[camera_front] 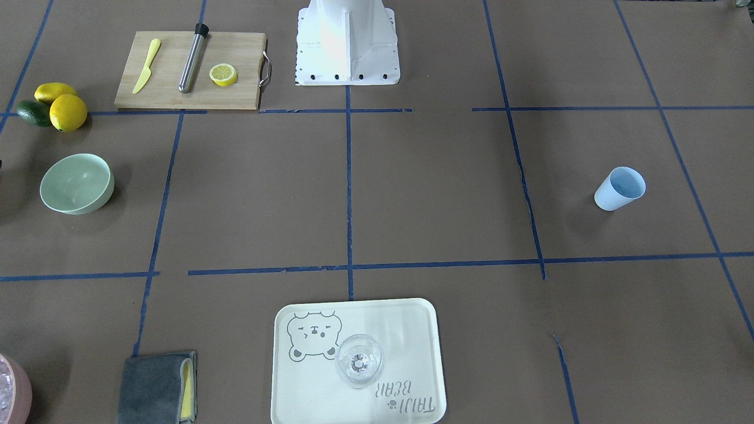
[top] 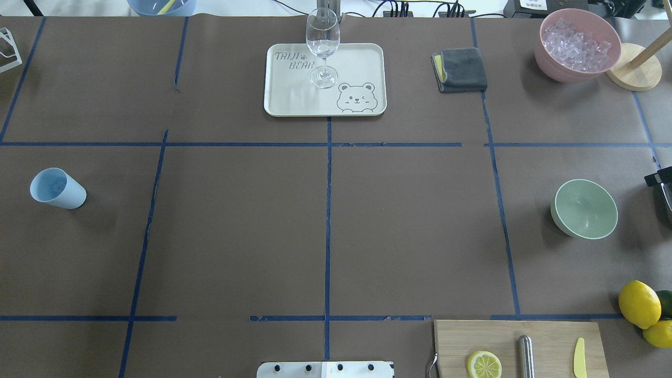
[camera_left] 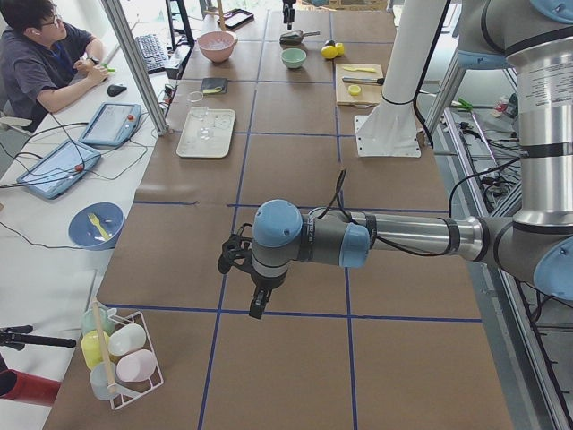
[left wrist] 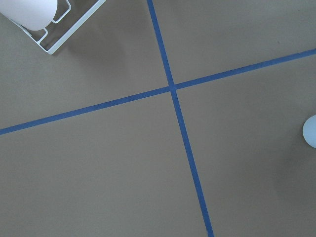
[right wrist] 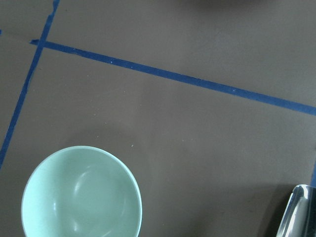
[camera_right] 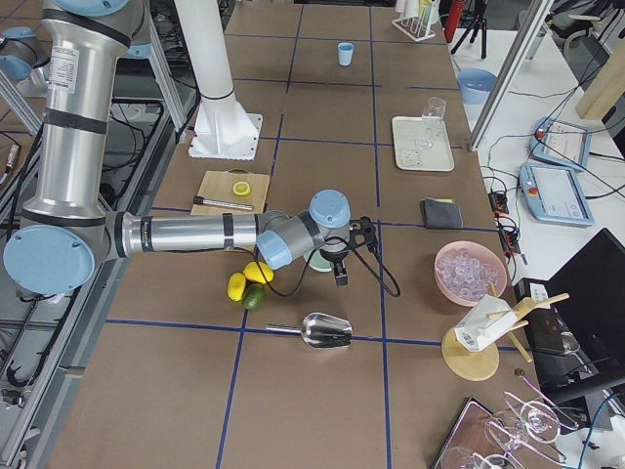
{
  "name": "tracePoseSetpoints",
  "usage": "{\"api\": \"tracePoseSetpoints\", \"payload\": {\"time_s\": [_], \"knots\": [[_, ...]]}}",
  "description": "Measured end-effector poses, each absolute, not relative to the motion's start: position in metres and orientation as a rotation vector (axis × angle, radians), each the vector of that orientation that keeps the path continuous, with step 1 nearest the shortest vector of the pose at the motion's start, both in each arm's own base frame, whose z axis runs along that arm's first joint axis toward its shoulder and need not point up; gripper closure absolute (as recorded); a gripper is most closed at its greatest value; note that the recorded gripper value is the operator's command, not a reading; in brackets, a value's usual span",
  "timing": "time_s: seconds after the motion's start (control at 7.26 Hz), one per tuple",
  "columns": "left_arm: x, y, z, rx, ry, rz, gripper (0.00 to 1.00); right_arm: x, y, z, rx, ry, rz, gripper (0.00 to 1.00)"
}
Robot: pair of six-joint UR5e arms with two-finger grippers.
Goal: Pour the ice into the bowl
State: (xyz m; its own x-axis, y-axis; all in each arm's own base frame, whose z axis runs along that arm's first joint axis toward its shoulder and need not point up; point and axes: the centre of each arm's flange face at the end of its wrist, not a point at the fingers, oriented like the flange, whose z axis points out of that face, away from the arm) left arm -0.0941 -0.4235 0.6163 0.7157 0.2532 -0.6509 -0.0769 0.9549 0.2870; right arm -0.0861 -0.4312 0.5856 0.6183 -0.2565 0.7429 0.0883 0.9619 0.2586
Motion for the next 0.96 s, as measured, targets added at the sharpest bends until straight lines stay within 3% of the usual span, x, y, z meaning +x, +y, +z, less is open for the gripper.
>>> {"api": "tracePoseSetpoints", "payload": {"time_s": [0.28, 0.55, 0.83, 0.96], "knots": [[-0.094, -0.424, 0.617, 0.260, 0.751, 0.190, 0.00, -0.130, -0.419, 0.586, 0.166, -0.872, -0.148, 0.01], [-0.094, -0.423, 0.617, 0.262, 0.751, 0.190, 0.00, -0.168, -0.410, 0.591, 0.160, -0.867, -0.125, 0.20], [-0.094, -0.422, 0.618, 0.261, 0.751, 0.190, 0.00, -0.180, -0.406, 0.603, 0.154, -0.850, -0.125, 0.27], [-0.094, -0.422, 0.619, 0.259, 0.751, 0.190, 0.00, -0.181, -0.406, 0.608, 0.151, -0.842, -0.122, 0.69]]}}
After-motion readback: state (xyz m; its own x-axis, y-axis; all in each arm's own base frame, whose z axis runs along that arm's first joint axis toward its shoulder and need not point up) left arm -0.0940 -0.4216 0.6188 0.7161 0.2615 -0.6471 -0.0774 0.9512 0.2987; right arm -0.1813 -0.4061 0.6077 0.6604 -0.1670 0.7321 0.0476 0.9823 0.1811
